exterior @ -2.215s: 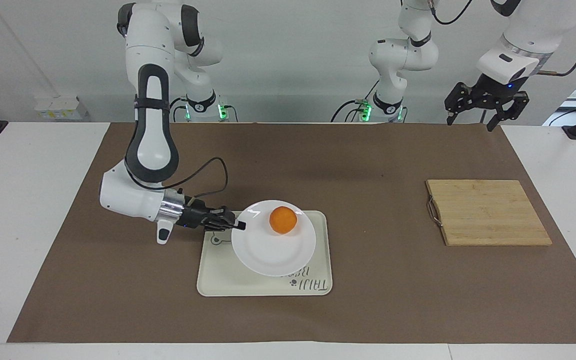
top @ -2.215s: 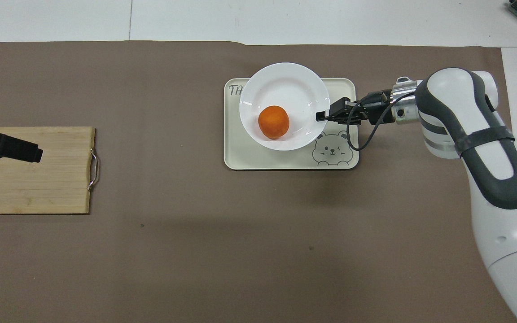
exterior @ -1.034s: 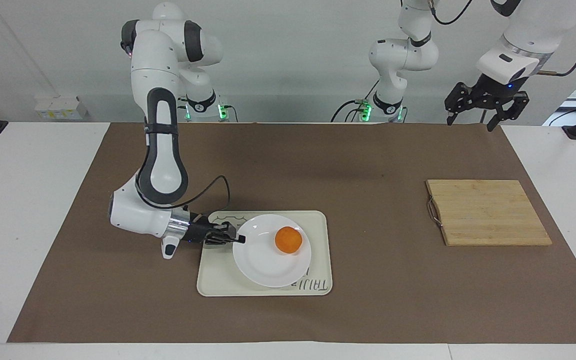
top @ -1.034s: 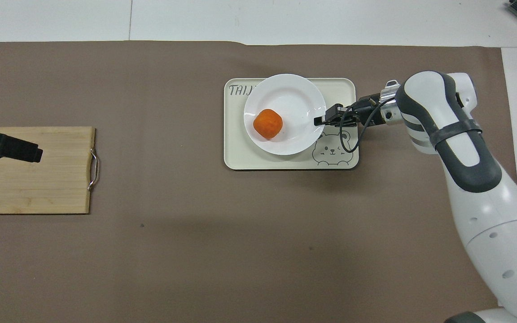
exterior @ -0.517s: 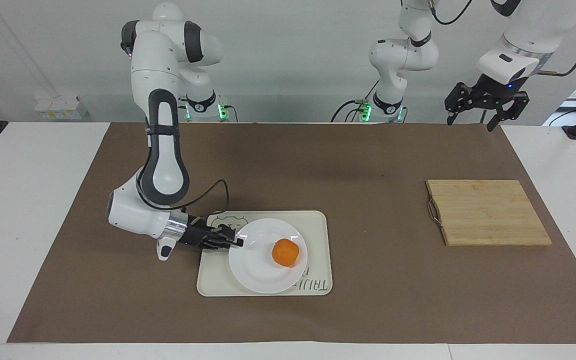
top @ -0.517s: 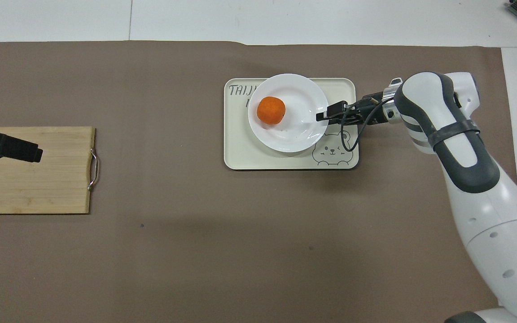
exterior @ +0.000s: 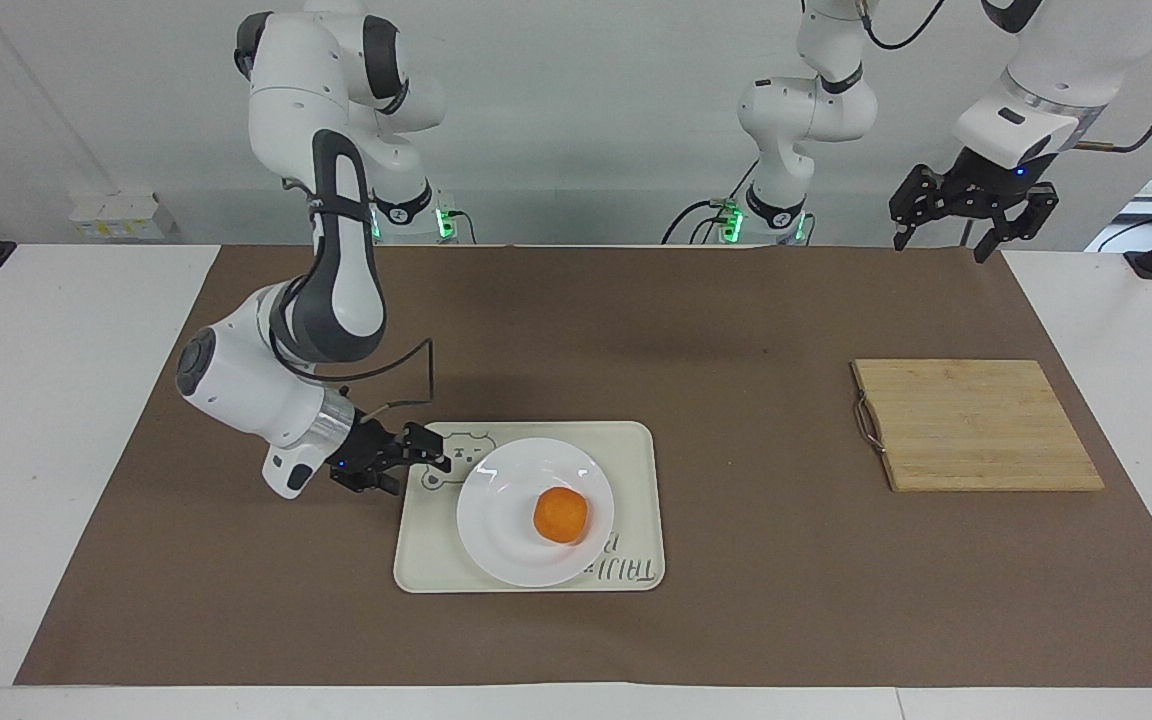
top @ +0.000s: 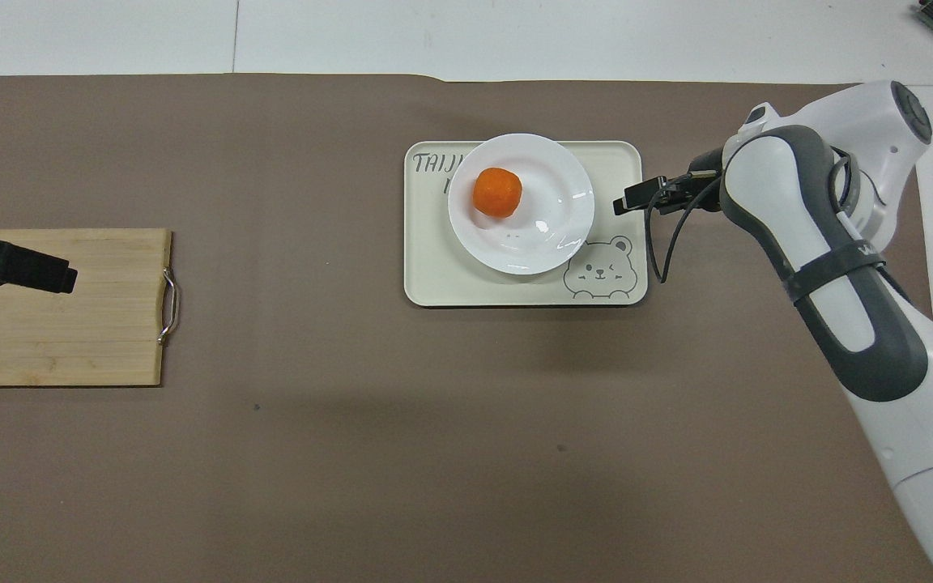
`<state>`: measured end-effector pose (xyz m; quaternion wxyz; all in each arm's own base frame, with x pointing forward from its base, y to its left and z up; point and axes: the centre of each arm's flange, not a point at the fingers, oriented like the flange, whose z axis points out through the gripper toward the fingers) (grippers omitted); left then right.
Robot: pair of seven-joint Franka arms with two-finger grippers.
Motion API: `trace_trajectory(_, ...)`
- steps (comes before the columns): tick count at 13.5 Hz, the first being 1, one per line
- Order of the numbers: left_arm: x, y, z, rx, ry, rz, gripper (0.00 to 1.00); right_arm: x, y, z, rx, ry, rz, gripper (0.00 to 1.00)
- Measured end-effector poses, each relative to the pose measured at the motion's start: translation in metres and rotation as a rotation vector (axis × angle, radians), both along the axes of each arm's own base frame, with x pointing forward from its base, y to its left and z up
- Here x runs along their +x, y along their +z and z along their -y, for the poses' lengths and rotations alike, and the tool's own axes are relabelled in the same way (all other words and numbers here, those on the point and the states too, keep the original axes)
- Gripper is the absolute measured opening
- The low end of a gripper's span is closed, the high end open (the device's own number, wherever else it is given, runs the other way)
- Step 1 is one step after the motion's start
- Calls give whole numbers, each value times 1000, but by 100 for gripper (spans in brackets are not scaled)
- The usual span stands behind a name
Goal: Place orange and plate with both arms
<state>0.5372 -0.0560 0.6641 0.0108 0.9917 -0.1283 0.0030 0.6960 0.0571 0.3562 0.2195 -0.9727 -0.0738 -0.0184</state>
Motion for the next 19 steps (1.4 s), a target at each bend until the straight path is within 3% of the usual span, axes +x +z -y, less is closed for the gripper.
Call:
trace_trajectory(7, 0, 0, 0, 0, 0, 0, 100, -18, 94, -12, -321, -64, 53, 100)
trace_trajectory(11, 0, 0, 0, 0, 0, 0, 100, -37, 142, -12, -361, -79, 60, 100)
trace_trajectory(16, 0, 0, 0, 0, 0, 0, 100, -74, 224, 18, -381, -109, 96, 100)
trace_trajectory(19, 0, 0, 0, 0, 0, 0, 100, -99, 257, 33, -394, -138, 75, 100)
